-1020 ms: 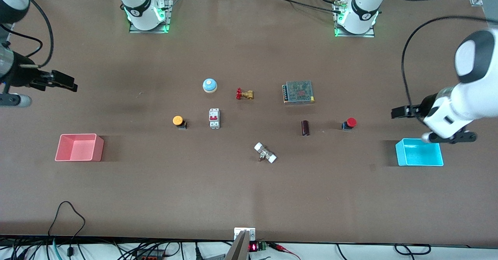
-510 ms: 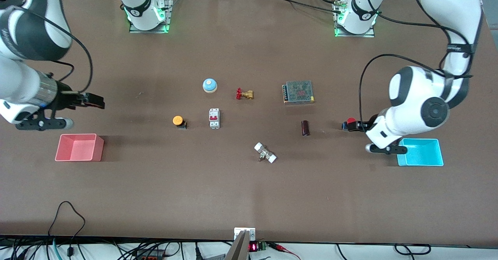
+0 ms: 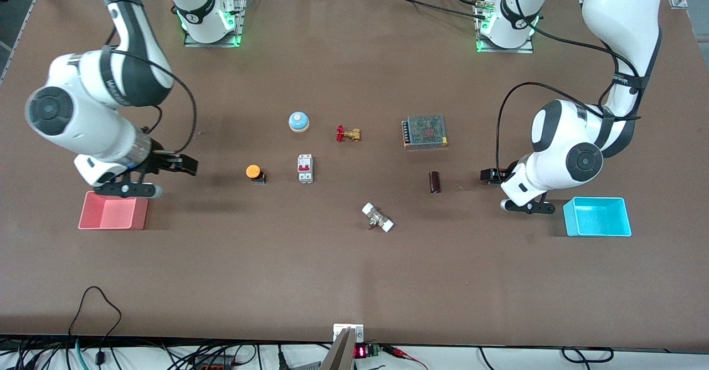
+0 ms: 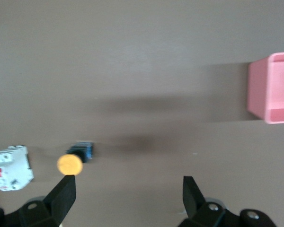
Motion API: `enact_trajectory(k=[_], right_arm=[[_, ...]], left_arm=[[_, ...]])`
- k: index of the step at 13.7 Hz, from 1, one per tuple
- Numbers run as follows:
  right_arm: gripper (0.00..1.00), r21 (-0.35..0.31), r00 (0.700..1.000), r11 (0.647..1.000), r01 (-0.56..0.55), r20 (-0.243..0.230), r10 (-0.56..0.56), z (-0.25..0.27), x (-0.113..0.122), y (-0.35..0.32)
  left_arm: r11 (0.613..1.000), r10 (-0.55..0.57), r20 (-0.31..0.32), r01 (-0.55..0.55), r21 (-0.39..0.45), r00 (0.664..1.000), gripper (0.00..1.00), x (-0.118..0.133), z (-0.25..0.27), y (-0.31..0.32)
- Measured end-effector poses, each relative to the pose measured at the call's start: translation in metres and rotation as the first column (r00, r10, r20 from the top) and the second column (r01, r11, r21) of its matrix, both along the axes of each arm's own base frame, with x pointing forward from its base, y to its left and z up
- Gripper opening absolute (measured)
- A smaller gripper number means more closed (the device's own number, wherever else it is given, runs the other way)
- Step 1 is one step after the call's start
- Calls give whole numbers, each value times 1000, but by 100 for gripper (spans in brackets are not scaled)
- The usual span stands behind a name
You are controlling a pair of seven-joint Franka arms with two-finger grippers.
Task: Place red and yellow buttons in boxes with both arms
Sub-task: 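Lower the left gripper onto the red button while the right gripper reaches yellow, then close both grippers on the red and yellow buttons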
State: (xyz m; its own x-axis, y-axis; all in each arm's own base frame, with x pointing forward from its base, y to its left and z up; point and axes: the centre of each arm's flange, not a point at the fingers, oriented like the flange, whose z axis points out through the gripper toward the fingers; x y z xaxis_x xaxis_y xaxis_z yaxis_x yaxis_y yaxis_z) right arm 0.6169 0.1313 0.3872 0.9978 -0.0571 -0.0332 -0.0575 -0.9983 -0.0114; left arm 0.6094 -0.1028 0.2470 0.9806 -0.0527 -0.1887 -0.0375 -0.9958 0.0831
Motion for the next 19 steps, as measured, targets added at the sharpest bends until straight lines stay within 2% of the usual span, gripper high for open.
enact_trajectory(k=[4,7,9,13,19], right_arm=[[100,19,999,1000,-19,39,18,-40,-15,69],[100,-28,998,1000,-3,65,5,-71,-33,87],[100,-47,997,999,7,75,-4,-80,-40,93],[100,-20,992,998,64,109,-61,-107,-51,92],[100,-91,993,996,-21,112,31,-137,-55,92]], left_arm=[[999,-27,2,27,25,1000,100,-5,-14,1],[999,-27,4,27,24,1000,100,-10,-24,1],[999,-29,9,28,22,1000,100,-15,-32,0],[999,-29,5,29,23,1000,100,-21,-39,1],[1000,-24,-7,24,20,1000,100,-22,-57,3]])
